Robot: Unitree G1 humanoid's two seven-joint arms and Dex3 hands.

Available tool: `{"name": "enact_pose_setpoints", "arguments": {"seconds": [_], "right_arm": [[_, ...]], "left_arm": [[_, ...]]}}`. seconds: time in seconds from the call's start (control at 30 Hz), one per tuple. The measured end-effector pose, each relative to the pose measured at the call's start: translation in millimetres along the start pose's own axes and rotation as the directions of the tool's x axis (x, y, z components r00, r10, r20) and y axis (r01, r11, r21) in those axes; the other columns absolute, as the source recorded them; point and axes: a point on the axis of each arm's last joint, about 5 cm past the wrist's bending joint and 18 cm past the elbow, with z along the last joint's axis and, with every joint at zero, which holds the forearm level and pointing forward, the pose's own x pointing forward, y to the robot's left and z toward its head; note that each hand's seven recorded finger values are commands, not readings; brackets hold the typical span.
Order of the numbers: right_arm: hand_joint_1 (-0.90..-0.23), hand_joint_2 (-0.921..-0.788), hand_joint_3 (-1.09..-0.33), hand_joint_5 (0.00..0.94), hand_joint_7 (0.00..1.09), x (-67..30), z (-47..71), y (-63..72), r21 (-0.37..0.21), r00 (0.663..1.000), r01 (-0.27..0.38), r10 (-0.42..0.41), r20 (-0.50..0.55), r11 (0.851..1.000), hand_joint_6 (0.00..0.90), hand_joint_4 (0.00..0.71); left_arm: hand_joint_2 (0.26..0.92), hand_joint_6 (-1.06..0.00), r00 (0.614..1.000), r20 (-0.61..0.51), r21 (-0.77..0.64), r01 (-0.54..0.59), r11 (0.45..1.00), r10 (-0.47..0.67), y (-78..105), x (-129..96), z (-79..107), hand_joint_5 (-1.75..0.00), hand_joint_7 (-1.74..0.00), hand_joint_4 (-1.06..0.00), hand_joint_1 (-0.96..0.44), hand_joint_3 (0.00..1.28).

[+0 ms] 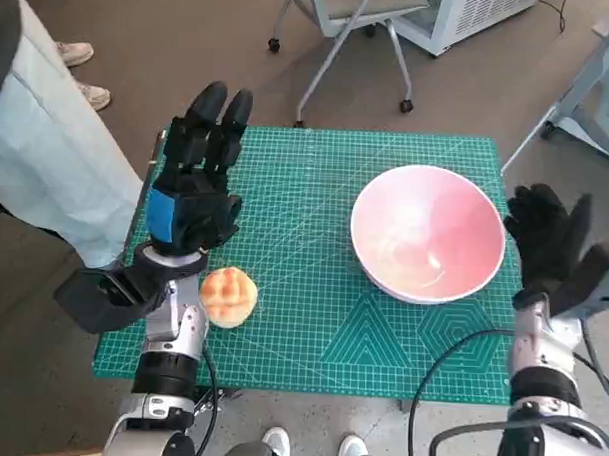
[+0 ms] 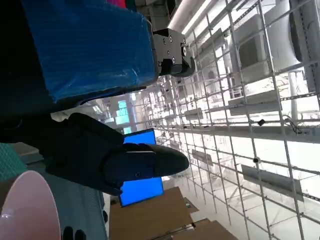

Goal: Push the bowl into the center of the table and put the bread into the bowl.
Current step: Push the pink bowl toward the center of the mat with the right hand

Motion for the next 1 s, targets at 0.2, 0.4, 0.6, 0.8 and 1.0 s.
{"name": "enact_pose_setpoints", "arguments": {"seconds": [0.2, 0.4, 0.6, 0.8, 1.0], "right_arm": [[-0.616, -0.921, -0.814, 0.000, 0.18, 2.3, -2.5, 14.4, 0.023, 0.999, -0.041, 0.041, -0.002, 0.999, 0.184, 0.121], [-0.592, -0.921, -0.823, 0.002, 0.17, 3.8, -4.4, 26.3, 0.026, 0.996, -0.086, 0.086, -0.009, 0.996, 0.183, 0.118], [-0.618, -0.921, -0.802, 0.006, 0.17, 6.4, -3.2, 38.1, 0.015, 0.990, -0.141, 0.141, -0.008, 0.990, 0.190, 0.127], [-0.618, -0.921, -0.794, 0.003, 0.17, 7.4, -3.7, 48.0, 0.019, 0.983, -0.182, 0.182, -0.008, 0.983, 0.192, 0.124], [-0.606, -0.921, -0.801, 0.001, 0.16, 8.7, -2.8, 55.7, 0.030, 0.976, -0.219, 0.219, -0.002, 0.975, 0.185, 0.121]], "left_arm": [[0.921, 0.00, 1.000, 0.001, 0.009, 0.006, 1.000, -0.006, 1.8, 0.4, 3.1, -0.15, -0.47, -0.05, -0.48, 0.39], [0.921, 0.00, 1.000, -0.005, 0.023, 0.003, 1.000, -0.003, 4.0, -1.2, 4.7, -0.14, -0.47, -0.06, -0.48, 0.39], [0.921, 0.00, 1.000, -0.011, 0.024, 0.002, 1.000, -0.001, 4.1, -2.7, 4.4, -0.14, -0.47, -0.06, -0.48, 0.39], [0.921, 0.00, 1.000, -0.011, 0.023, -0.003, 1.000, 0.004, 3.7, -2.6, 4.2, -0.13, -0.47, -0.06, -0.48, 0.39], [0.921, 0.00, 1.000, -0.013, 0.022, -0.003, 1.000, 0.004, 3.2, -2.9, 3.9, -0.13, -0.47, -0.06, -0.49, 0.39]]}}
